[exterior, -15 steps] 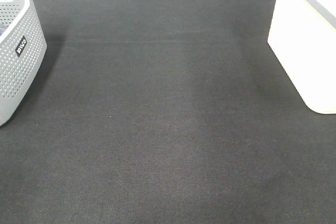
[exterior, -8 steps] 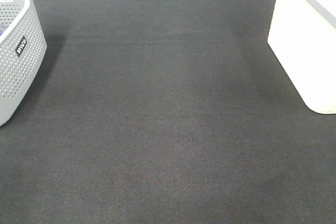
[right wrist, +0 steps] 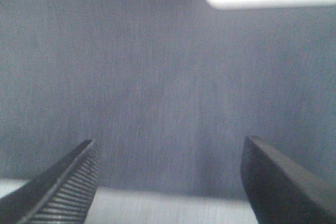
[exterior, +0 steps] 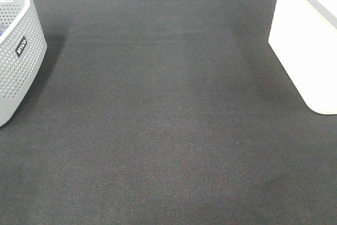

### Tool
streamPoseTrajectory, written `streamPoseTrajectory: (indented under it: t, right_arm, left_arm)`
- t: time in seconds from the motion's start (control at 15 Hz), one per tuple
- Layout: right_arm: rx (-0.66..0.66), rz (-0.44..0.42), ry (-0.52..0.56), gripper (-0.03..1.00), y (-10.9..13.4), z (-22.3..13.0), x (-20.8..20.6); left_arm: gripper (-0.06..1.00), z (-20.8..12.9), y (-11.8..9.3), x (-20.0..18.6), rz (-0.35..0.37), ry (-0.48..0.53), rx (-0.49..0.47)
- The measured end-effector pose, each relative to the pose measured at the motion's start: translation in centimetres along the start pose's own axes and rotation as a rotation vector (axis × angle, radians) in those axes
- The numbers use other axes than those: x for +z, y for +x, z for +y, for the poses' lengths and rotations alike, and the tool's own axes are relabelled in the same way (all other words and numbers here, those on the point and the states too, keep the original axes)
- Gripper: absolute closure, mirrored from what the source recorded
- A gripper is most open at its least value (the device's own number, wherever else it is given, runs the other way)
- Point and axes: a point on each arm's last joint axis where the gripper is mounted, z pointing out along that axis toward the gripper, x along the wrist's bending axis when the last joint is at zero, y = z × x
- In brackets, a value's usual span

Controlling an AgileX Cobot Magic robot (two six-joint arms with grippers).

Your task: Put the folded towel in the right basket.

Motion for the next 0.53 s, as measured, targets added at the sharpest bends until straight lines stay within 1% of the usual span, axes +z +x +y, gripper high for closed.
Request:
streamPoseTrajectory:
  t: [0.13,0.2,0.27,0.33,0.53]
  right_arm:
    - [-0.025,-0.005,-0.145,0.26,0.2,-1.5,-1.8]
    - [-0.025,-0.005,-0.145,0.26,0.2,-1.5,-1.8]
    - [-0.037,-0.007,-0.238,0.26,0.4,-2.5,-2.9]
    - [-0.047,-0.002,-0.26,0.26,0.5,-2.7,-3.1]
    - [-0.047,0.007,-0.262,0.26,0.6,-2.7,-3.1]
  left_arm:
    - [0.07,0.0,0.0,0.0,0.0,0.0,0.0]
    - [0.07,0.0,0.0,0.0,0.0,0.0,0.0]
    - [0.07,0.0,0.0,0.0,0.0,0.0,0.0]
    - [0.07,0.0,0.0,0.0,0.0,0.0,0.0]
    - [0.07,0.0,0.0,0.0,0.0,0.0,0.0]
